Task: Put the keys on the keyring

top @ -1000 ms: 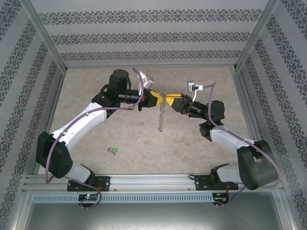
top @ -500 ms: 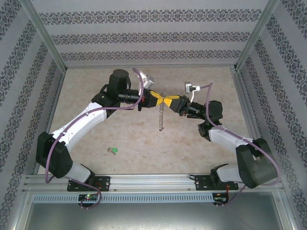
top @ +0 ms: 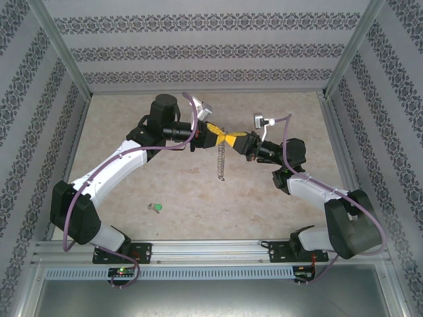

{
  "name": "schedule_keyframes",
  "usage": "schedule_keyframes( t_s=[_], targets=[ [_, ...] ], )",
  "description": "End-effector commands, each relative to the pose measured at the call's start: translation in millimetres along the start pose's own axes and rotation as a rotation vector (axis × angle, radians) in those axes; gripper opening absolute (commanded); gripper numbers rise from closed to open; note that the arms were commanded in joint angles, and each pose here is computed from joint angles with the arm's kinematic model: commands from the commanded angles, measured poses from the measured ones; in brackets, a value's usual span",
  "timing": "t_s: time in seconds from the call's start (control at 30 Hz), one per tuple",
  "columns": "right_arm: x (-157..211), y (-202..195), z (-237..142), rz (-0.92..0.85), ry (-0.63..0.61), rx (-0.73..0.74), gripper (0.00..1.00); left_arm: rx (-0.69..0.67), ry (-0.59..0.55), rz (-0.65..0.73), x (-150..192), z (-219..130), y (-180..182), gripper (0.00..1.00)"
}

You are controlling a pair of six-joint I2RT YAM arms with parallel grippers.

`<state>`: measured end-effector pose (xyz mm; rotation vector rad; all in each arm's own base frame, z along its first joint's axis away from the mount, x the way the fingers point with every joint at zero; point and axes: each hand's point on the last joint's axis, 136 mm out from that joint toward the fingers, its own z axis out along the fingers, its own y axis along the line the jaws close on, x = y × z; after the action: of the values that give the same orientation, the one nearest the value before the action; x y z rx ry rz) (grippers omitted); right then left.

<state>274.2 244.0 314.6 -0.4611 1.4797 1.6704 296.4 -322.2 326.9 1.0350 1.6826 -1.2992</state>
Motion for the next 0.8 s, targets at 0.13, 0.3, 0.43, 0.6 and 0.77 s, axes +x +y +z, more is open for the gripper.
schedule_keyframes(
  t_s=[0.13, 0.3, 0.43, 0.6, 0.77],
  targets=[
    [-31, 15, -2, -0.120, -0.087, -0.018, 0.00, -0.029, -0.131, 0.007, -22, -19, 3, 0.36],
    [-39, 21, -2, -0.141, -0.107, -0.026, 0.00, -0.029, -0.188, -0.022, -25, -26, 6, 0.36],
    [-41, 25, 0, -0.149, -0.106, -0.042, 0.00, -0.010, -0.203, -0.033, -27, -24, 6, 0.35],
    [-41, 26, 4, -0.147, -0.100, -0.050, 0.00, 0.028, -0.230, -0.052, -33, -22, 6, 0.35],
    [-41, 26, 6, -0.147, -0.097, -0.054, 0.00, 0.056, -0.244, -0.068, -35, -19, 5, 0.35]
  ],
)
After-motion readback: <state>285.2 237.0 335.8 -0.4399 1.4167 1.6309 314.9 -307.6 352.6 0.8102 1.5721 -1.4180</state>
